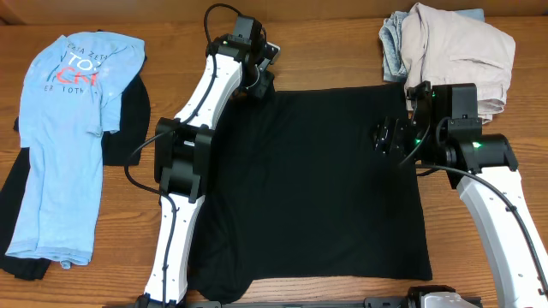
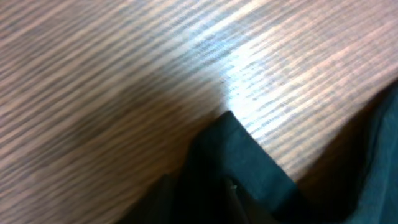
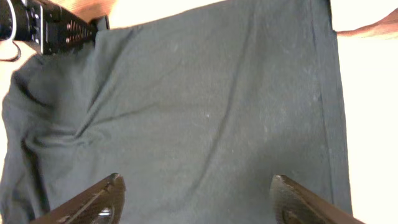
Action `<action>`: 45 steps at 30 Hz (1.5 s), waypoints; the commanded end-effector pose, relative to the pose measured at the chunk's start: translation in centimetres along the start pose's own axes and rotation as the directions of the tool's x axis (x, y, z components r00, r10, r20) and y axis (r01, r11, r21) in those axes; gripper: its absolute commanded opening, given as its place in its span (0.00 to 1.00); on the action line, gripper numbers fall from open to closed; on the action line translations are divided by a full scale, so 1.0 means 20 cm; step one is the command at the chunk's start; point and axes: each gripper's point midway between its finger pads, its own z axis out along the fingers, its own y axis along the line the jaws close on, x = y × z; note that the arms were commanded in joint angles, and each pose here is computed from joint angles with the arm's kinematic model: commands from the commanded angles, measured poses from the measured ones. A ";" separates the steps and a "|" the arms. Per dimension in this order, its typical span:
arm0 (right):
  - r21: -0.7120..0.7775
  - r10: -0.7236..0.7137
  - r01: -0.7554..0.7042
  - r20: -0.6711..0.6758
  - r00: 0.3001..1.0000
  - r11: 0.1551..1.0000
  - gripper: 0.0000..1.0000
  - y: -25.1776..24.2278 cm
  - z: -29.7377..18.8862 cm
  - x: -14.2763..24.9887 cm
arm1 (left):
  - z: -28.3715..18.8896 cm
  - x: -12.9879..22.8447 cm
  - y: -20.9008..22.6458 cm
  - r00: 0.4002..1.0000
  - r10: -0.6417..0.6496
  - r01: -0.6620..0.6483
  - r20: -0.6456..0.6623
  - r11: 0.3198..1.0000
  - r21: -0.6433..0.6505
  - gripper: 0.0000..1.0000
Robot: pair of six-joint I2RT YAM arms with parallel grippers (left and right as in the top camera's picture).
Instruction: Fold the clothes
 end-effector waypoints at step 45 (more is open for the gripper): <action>0.154 -0.036 0.011 0.162 0.986 0.988 0.54 -0.32 0.74 -0.45 | -0.76 0.26 -0.08 0.883 -0.419 0.363 -0.211 0.895 -0.258 0.04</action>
